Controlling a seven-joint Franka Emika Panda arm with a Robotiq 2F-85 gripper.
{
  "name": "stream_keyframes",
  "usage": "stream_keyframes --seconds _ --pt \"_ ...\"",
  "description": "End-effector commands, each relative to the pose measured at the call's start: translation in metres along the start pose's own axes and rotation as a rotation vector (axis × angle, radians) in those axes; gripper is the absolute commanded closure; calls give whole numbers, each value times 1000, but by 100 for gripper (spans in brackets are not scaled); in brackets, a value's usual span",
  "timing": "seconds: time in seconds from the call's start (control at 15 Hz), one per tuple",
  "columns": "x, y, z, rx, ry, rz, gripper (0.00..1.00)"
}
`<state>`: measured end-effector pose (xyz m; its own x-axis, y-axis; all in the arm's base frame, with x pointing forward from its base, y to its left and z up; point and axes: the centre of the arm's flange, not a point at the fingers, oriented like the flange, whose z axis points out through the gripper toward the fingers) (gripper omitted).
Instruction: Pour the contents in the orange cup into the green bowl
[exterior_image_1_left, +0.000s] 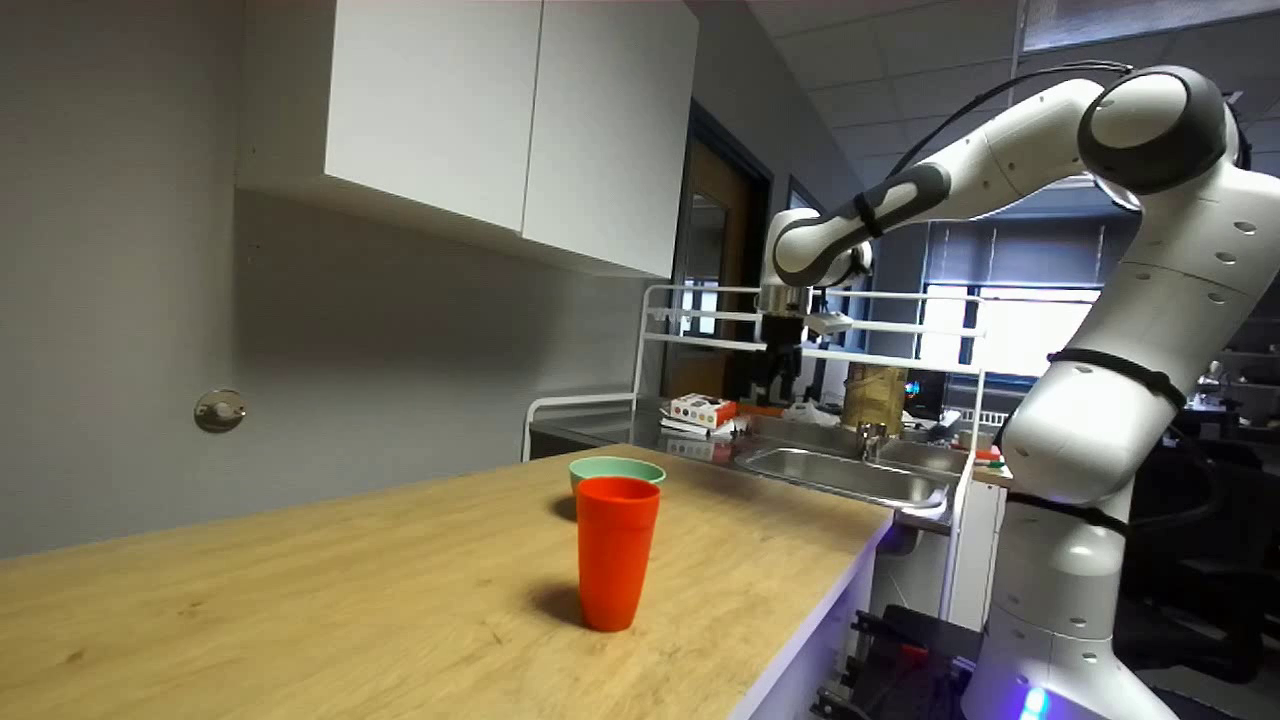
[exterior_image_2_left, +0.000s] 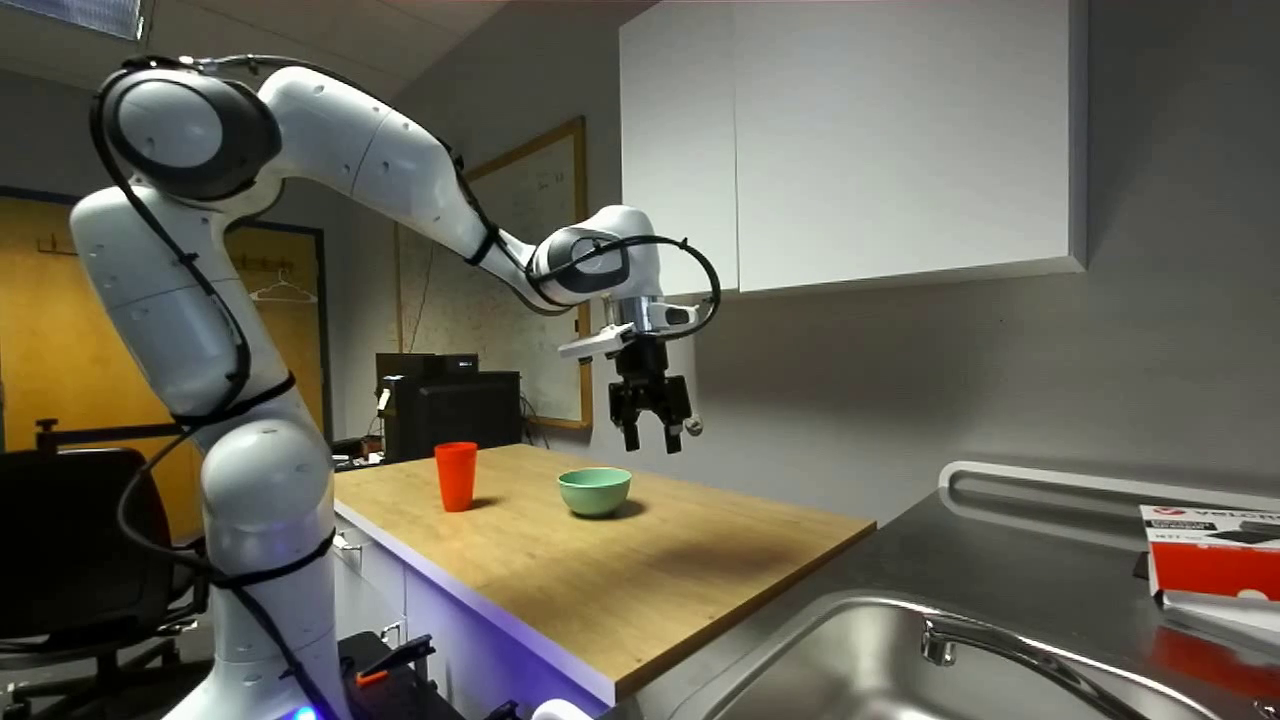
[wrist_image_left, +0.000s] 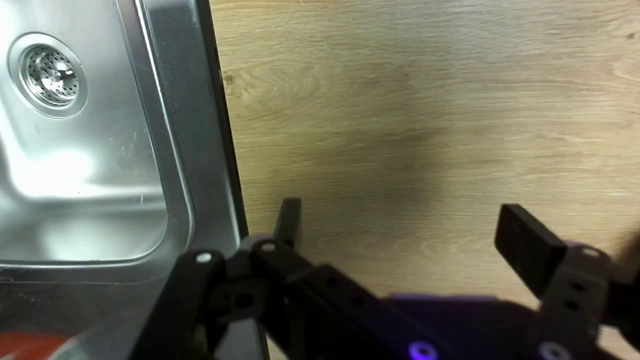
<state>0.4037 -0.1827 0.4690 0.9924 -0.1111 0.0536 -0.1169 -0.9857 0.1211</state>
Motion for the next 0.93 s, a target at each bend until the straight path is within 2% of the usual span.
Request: stream_keyframes --seconds 0.0,0.33,0.53,0.67,0.87 --pt "0 0 0 0 0 0 0" --pt "0 0 0 0 0 0 0" --pt "6 -14 2 -4 -6 -5 0" --pt "11 -34 7 -22 -13 -28 0" --pt "20 -86 19 -49 -34 -102 0"
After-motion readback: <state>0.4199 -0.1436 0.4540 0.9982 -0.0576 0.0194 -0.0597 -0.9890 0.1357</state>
